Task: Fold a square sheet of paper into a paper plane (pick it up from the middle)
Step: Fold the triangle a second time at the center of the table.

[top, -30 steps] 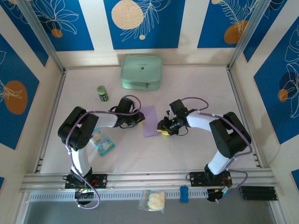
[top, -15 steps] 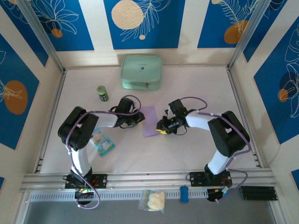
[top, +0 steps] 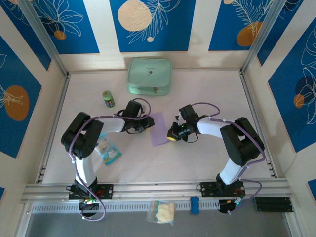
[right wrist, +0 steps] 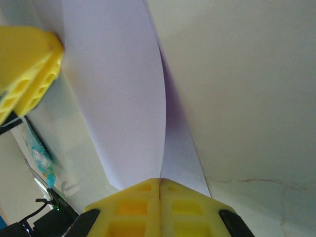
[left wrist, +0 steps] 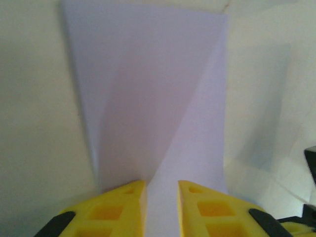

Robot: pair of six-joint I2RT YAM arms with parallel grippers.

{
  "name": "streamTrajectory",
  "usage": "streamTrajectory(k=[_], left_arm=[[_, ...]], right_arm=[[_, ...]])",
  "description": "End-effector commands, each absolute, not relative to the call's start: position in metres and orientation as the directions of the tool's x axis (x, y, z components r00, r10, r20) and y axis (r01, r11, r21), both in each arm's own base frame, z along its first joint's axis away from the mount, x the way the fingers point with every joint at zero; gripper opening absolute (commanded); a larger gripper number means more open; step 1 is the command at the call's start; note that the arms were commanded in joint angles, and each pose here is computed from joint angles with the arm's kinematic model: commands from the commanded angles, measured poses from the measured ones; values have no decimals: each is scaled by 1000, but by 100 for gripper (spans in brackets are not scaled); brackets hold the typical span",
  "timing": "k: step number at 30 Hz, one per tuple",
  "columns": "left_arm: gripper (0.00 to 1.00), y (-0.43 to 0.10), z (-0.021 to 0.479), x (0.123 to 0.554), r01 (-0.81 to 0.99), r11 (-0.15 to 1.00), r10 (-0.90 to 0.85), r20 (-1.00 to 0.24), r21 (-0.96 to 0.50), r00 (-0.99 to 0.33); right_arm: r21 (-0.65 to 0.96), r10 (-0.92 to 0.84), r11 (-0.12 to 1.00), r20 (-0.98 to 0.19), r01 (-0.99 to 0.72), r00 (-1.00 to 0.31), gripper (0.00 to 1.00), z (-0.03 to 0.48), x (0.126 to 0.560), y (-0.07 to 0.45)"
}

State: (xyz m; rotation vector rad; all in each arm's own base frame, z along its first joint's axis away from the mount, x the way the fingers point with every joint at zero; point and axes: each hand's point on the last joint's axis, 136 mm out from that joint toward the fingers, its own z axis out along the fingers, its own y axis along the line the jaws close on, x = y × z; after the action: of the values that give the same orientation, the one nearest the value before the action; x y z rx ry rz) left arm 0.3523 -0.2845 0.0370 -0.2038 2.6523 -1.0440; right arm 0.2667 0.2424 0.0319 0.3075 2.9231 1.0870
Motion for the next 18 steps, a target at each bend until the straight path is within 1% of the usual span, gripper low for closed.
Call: streamTrajectory(k=[1, 4, 7, 11, 18], left_arm=[[27, -272, 56, 367, 31, 764, -207, -291, -645, -934], [24, -266, 48, 373, 24, 772, -209, -290, -635, -934], [20, -263, 38, 375, 12, 791, -190, -265, -611, -945], [18, -259, 31, 376, 1, 803, -194, -264, -596, -945], [16, -260, 13, 374, -20, 808, -188, -226, -588, -956]], right_arm=[[645, 195, 740, 66, 191, -979, 0, 39, 263, 239], [652, 192, 736, 57, 182, -980, 0, 42, 264, 242], [650, 190, 740, 41, 170, -981, 0, 44, 266, 246], [649, 195, 743, 23, 163, -981, 0, 47, 269, 248], [654, 162, 745, 16, 133, -987, 0, 51, 268, 258]])
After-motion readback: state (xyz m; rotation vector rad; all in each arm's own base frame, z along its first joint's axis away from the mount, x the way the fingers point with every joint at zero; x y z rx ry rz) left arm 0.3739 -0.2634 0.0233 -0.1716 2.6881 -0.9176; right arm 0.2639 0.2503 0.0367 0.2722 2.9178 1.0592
